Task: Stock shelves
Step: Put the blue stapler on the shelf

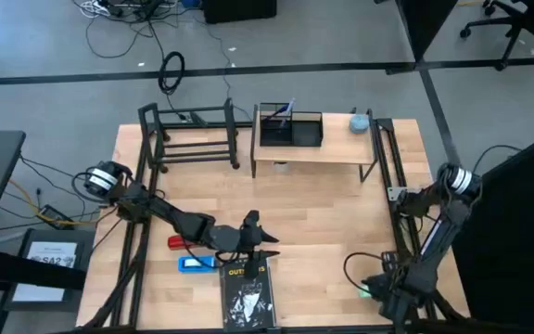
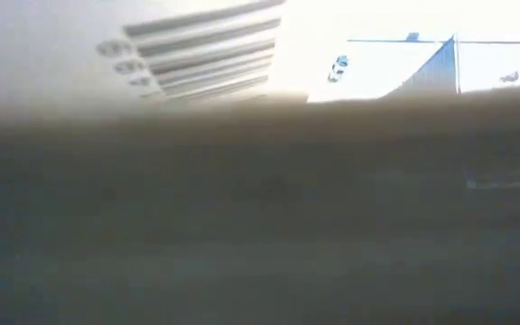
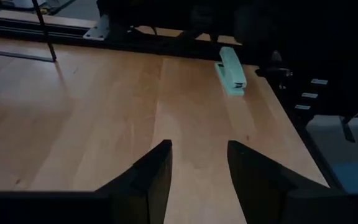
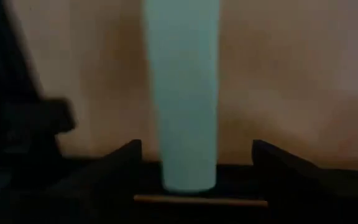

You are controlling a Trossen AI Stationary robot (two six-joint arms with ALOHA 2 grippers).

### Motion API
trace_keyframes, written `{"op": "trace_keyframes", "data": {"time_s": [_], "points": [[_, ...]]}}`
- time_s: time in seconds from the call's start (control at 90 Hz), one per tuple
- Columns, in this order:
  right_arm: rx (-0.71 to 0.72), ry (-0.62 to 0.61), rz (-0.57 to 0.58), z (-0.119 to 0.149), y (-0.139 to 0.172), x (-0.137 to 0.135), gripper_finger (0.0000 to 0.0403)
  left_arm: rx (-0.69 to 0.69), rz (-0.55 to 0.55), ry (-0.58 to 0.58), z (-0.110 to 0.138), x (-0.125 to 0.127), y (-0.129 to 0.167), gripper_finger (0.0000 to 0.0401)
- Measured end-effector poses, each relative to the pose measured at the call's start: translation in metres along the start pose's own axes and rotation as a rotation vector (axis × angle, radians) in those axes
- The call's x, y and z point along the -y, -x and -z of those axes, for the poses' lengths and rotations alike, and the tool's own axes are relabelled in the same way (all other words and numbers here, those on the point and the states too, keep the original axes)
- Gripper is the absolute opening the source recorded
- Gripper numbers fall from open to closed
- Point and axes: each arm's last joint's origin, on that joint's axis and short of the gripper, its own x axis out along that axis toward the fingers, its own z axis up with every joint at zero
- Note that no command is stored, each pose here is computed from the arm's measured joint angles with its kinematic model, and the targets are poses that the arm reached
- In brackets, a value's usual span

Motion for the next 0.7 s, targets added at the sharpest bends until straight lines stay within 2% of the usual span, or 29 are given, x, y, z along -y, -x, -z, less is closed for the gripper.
{"op": "trace_keyframes", "data": {"time_s": [0.133,0.233,0.311,0.467,0.589,0.7], "points": [[-0.026,-0.008,0.039,-0.005,-0.015,-0.004,0.0259,-0.004,-0.001,-0.002,0.000,0.000,0.000,0.0137],[-0.066,-0.013,0.022,-0.009,-0.026,-0.009,0.0228,-0.004,-0.001,-0.001,0.000,0.000,0.000,0.0137],[-0.102,-0.039,-0.004,-0.013,-0.031,-0.011,0.0187,-0.004,-0.001,-0.002,0.000,0.000,0.000,0.0137],[-0.120,-0.106,-0.091,-0.026,-0.027,-0.009,0.0073,-0.004,-0.003,-0.004,0.000,0.000,0.000,0.0137],[-0.058,-0.167,-0.156,-0.042,-0.007,0.005,0.0077,-0.002,-0.008,-0.005,0.000,0.000,0.000,0.0137],[0.031,-0.282,-0.184,-0.055,0.017,0.028,0.0077,-0.001,-0.009,-0.005,0.000,0.000,0.000,0.0136]]}}
